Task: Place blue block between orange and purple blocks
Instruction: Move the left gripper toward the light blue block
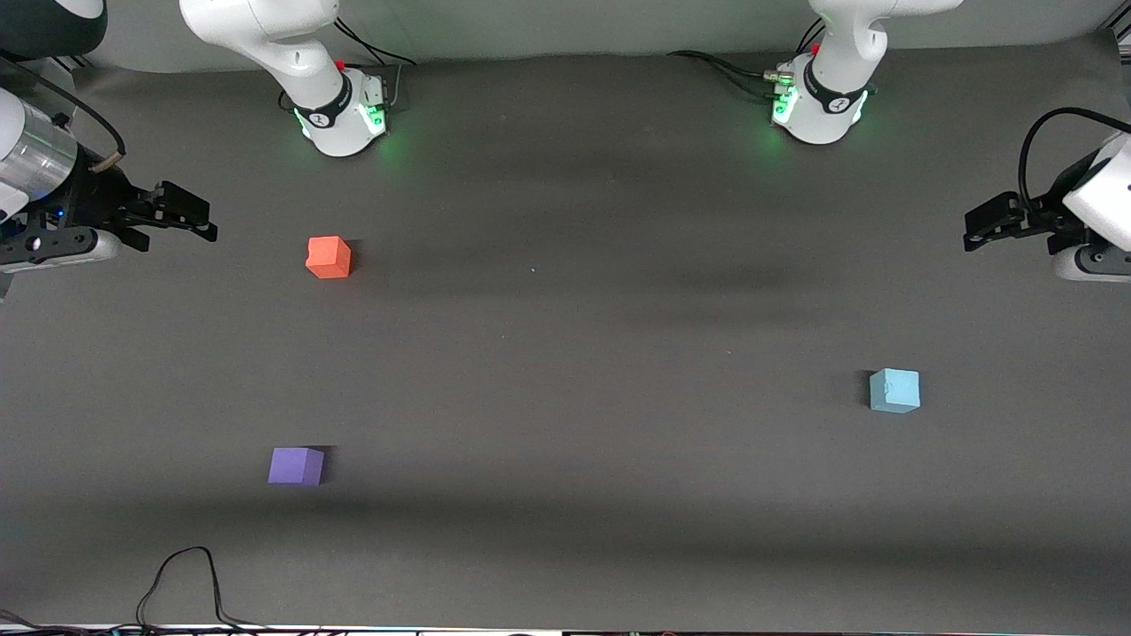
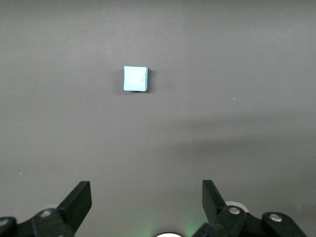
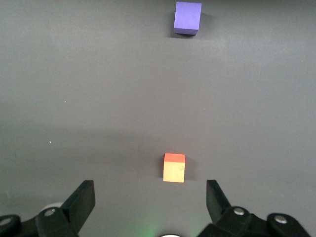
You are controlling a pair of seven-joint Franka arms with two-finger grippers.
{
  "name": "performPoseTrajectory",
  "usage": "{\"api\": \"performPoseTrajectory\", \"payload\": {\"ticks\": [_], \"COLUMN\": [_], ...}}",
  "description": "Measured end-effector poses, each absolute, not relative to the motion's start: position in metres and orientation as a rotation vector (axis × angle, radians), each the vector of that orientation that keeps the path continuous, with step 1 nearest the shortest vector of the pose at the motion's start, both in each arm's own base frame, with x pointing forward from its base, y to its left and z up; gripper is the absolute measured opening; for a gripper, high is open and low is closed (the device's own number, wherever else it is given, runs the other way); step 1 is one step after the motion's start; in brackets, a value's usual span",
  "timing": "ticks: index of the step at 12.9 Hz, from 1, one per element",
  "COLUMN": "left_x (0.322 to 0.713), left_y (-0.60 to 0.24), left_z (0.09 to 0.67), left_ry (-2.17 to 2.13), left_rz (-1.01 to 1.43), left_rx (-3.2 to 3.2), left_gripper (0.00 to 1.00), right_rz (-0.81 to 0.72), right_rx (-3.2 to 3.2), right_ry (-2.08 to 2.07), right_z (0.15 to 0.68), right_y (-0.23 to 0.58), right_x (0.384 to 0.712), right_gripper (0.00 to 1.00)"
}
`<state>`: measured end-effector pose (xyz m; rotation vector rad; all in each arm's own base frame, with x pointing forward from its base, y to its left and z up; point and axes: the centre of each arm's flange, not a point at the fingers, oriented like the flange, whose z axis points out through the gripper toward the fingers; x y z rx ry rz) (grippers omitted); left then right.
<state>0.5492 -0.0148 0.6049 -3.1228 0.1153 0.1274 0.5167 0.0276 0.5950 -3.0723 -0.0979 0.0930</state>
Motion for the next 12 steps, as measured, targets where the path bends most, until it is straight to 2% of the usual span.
{"api": "performPoseTrajectory", "payload": {"ticks": [7,12], "left_x": [0.55,0.589], "left_y": [-0.015,0.013], "left_z": [0.605,0.561], "left_ry": [0.118,0.148], "left_rz": [0.121,0.058], "left_rx": [-3.125,-3.125], "left_gripper": [1.0,1.0], "right_rz": [0.094,0.095], "right_rx": [-3.072,-3.072], "right_ry": [-0.093,-0.092], "right_z": [0.595,0.595], "right_y": [0.026,0.026], "right_x": [0.517,0.517], "right_gripper": [1.0,1.0]}}
